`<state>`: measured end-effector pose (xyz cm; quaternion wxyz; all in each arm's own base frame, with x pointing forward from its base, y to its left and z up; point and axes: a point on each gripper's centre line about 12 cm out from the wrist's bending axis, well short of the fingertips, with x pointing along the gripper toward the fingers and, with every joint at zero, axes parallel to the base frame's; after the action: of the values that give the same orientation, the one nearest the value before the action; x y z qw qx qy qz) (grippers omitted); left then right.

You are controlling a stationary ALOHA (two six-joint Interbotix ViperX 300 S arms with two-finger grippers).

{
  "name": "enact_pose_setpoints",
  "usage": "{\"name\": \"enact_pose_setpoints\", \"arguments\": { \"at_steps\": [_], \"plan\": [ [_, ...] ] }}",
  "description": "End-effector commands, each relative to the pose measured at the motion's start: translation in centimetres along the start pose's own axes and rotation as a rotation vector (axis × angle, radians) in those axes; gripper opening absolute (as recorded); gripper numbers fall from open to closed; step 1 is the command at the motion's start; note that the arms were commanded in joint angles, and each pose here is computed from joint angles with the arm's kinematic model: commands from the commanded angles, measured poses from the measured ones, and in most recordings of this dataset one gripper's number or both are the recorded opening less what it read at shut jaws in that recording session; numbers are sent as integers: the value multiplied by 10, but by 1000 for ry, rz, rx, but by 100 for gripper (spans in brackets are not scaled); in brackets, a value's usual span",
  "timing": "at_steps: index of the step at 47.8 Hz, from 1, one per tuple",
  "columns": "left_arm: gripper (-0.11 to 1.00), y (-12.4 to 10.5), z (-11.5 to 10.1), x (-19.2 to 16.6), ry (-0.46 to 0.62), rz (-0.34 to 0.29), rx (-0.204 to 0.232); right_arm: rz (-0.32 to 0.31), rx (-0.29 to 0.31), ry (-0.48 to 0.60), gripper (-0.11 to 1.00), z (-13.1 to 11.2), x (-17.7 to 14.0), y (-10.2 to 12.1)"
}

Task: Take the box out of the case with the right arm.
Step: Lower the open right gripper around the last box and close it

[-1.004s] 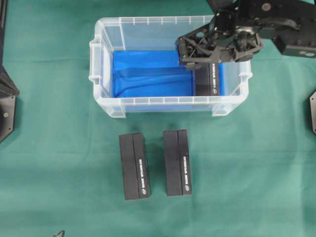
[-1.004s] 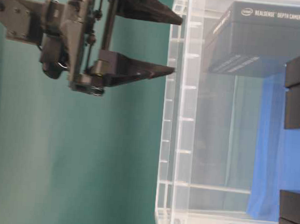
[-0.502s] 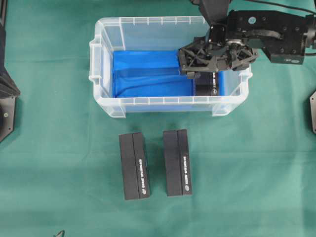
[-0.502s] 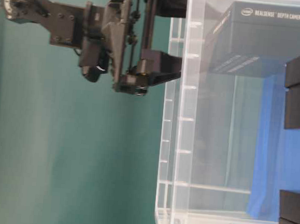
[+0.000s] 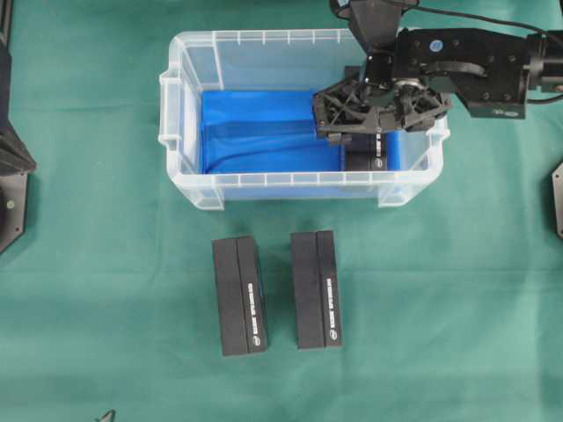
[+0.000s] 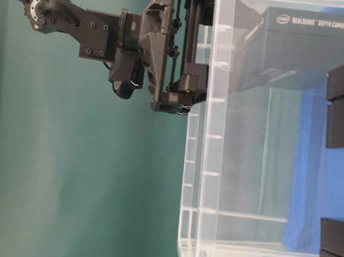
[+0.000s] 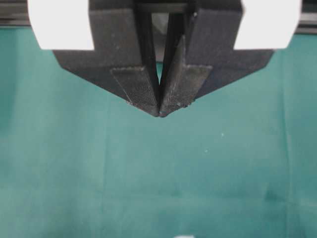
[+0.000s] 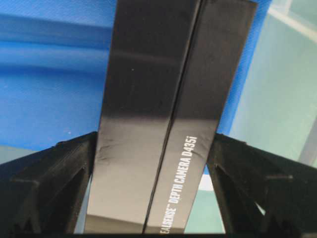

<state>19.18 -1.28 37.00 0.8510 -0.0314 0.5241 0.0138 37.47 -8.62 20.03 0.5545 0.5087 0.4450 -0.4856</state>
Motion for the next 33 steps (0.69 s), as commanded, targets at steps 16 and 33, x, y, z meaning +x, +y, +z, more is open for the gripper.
{"name": "enact_pose_setpoints", "arguments": {
  "at_steps": [16, 33],
  "plan": [
    [0, 1, 4, -6, -26, 1, -3, 8, 24, 12, 89, 2, -1, 1],
    [0, 1, 4, -6, -28, 0, -3, 11, 64, 9, 65, 1, -2, 1]
  ]
}}
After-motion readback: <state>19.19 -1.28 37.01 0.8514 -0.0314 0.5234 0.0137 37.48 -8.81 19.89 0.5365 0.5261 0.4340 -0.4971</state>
